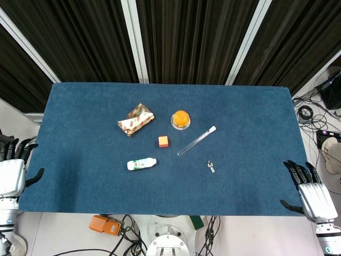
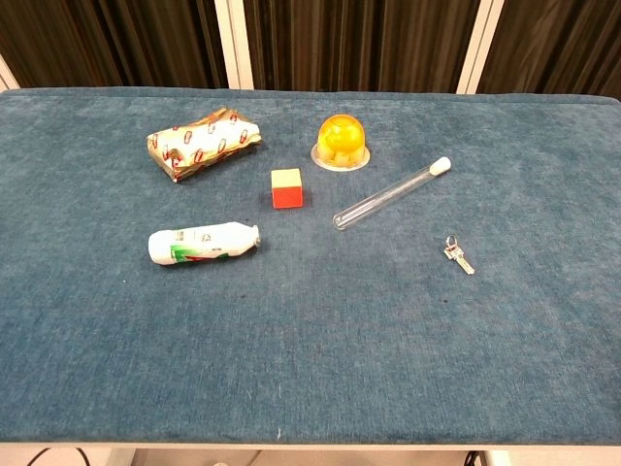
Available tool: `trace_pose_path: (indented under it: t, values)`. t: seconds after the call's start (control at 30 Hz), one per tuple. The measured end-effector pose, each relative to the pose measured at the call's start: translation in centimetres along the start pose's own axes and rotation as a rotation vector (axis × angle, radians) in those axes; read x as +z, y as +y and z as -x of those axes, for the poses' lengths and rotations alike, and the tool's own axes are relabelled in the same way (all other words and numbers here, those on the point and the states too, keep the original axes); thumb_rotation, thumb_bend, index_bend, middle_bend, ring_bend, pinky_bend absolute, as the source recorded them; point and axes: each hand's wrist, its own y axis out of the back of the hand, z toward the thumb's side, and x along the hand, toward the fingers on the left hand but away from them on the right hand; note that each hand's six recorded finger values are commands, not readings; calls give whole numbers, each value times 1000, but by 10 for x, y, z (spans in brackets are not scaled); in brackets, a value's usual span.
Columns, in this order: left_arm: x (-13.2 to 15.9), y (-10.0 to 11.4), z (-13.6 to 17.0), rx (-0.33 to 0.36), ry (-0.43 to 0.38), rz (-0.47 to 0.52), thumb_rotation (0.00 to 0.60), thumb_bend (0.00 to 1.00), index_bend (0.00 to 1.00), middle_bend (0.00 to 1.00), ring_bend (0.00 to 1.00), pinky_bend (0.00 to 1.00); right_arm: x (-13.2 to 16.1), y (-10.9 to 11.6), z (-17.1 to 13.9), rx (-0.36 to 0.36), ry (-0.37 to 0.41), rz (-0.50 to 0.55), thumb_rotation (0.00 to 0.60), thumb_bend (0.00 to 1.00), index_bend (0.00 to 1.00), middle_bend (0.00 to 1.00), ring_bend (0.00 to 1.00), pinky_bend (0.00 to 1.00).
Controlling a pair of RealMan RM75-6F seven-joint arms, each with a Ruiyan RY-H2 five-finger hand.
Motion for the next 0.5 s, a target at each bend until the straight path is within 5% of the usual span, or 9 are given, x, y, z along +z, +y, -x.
trace_pose_path:
  t: [0.27, 0.5]
  values:
    - [-1, 0, 1, -2, 13, 5, 600, 221, 221, 126, 31, 74, 7, -4, 14, 43, 53, -1, 600, 204, 204, 143, 183, 69]
    - [1, -1, 2, -6, 7, -4, 600, 221, 221, 125, 31, 74, 41, 2, 68, 115, 193, -51, 600, 203, 289, 143, 183, 68]
